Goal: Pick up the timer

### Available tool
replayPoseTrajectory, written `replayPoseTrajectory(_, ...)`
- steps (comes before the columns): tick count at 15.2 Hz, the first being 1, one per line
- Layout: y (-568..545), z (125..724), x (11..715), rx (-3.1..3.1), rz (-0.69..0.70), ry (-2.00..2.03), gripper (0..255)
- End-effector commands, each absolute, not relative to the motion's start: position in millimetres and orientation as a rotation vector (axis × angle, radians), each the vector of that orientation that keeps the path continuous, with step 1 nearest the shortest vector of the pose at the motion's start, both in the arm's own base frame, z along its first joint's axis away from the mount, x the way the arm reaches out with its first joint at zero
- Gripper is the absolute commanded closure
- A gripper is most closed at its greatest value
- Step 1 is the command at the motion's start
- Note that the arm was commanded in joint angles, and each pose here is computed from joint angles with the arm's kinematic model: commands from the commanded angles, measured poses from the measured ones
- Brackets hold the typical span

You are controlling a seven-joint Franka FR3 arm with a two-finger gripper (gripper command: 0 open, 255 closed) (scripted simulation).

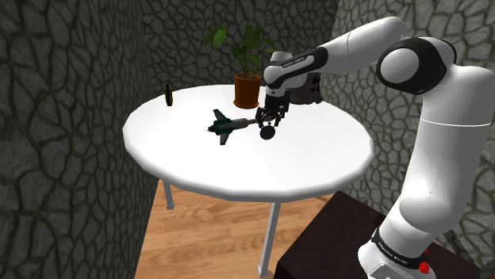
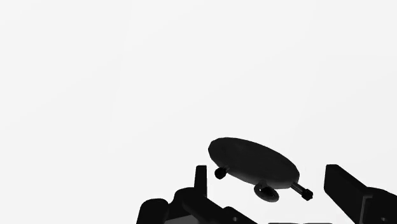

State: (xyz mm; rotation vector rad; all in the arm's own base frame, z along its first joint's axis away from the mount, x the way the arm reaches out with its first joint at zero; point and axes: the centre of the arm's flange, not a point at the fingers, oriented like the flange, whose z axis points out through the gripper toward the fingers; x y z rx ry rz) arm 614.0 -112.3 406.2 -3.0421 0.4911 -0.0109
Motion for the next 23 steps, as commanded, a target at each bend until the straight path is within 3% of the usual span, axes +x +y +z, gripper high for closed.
replayPoseTrajectory(1,-112.4,402.3,613.9,-3.042,-0.012,0.491,0)
replayPoseTrajectory(2,-112.4,401.6,612.8,-3.042,-0.012,0.491,255)
replayPoseTrajectory(11,-112.4,402.3,614.0,-3.042,-0.012,0.491,255)
replayPoseTrajectory(23,-112.4,465.7,614.0,-3.042,-0.012,0.491,255)
